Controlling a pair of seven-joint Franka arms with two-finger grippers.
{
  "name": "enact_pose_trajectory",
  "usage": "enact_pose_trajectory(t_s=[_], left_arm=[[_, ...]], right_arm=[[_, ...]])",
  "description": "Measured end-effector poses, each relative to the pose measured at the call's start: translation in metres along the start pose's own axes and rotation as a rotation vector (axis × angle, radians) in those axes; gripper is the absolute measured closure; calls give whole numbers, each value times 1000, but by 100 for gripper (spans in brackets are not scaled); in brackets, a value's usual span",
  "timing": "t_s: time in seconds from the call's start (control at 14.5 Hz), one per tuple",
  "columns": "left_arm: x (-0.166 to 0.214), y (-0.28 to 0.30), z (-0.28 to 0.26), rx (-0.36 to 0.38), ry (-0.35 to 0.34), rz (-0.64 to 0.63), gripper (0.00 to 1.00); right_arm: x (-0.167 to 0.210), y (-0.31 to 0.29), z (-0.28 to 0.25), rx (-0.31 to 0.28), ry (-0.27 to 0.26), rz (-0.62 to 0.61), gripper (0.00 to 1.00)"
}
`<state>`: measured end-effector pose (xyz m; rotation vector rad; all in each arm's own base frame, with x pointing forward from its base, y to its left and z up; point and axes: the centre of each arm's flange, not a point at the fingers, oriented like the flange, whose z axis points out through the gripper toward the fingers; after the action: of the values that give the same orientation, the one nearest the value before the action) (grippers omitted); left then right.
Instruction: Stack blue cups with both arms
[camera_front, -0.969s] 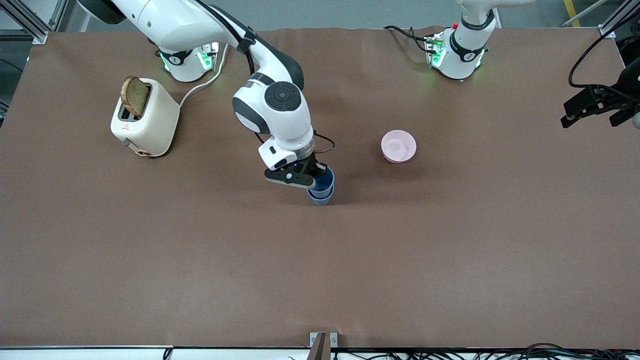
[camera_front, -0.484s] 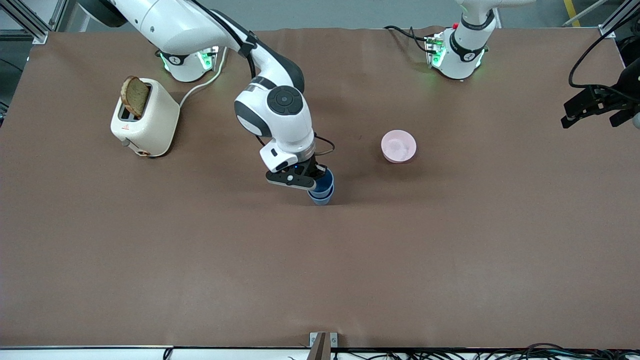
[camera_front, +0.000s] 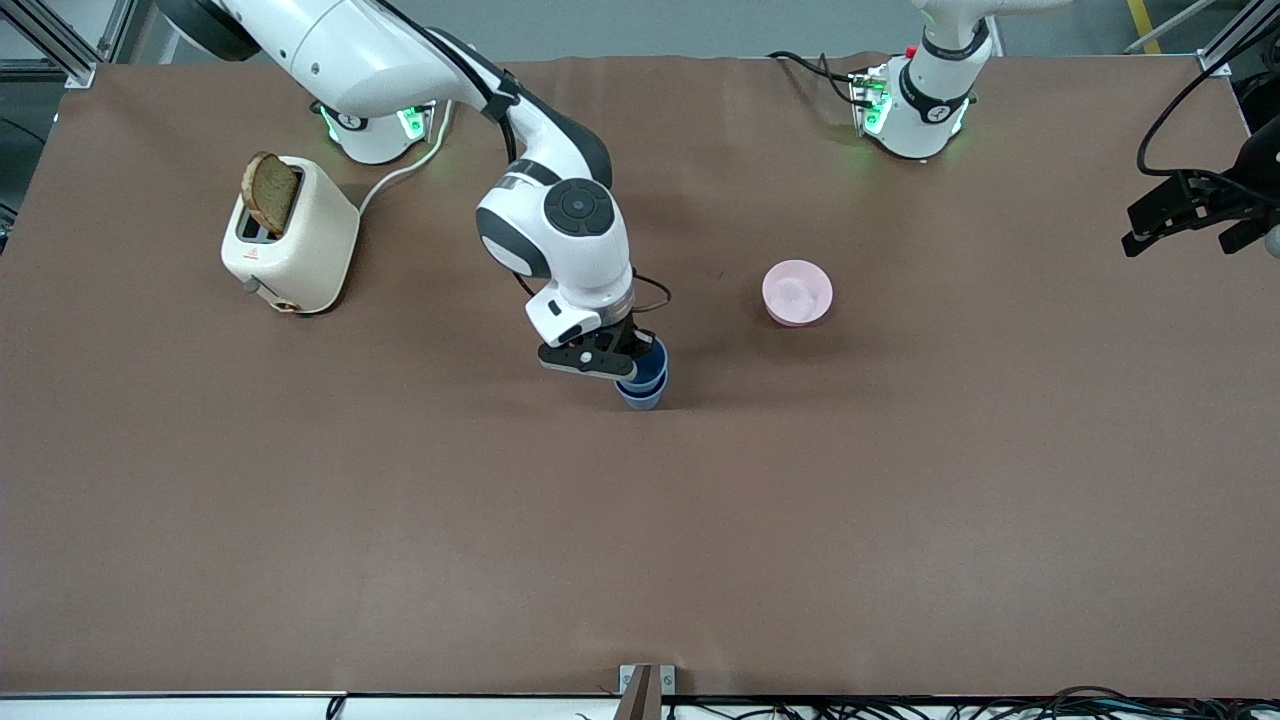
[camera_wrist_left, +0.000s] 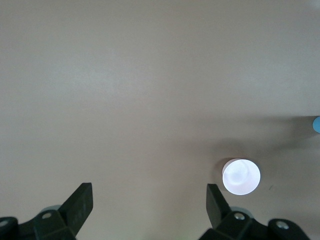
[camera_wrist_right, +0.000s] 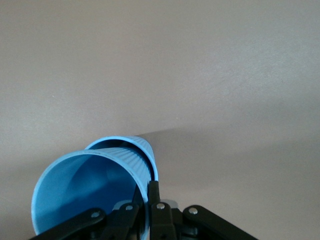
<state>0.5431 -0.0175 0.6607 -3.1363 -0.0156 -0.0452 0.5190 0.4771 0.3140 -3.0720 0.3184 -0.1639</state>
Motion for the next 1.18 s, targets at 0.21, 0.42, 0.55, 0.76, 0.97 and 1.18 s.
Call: enact_pose_trajectory(t_s=[0.21, 0.42, 0.55, 0.76, 0.97, 1.18], left_arm=[[0, 0, 0, 0, 0, 0, 0], [0, 0, 0, 0, 1, 1, 0], [0, 1, 0, 0, 1, 1, 0], [0, 1, 0, -1, 1, 1, 0], [0, 1, 0, -1, 1, 1, 0], [0, 1, 0, 0, 0, 1, 0]], right_arm=[[-2, -1, 1, -3, 1, -5, 88], [-2, -1, 2, -5, 1, -7, 80], [-2, -1, 2, -4, 3, -5, 76], [12, 1, -10, 12, 22, 14, 63], [51, 19, -66, 18, 92, 73, 35], [99, 79, -161, -33, 189, 187, 6]])
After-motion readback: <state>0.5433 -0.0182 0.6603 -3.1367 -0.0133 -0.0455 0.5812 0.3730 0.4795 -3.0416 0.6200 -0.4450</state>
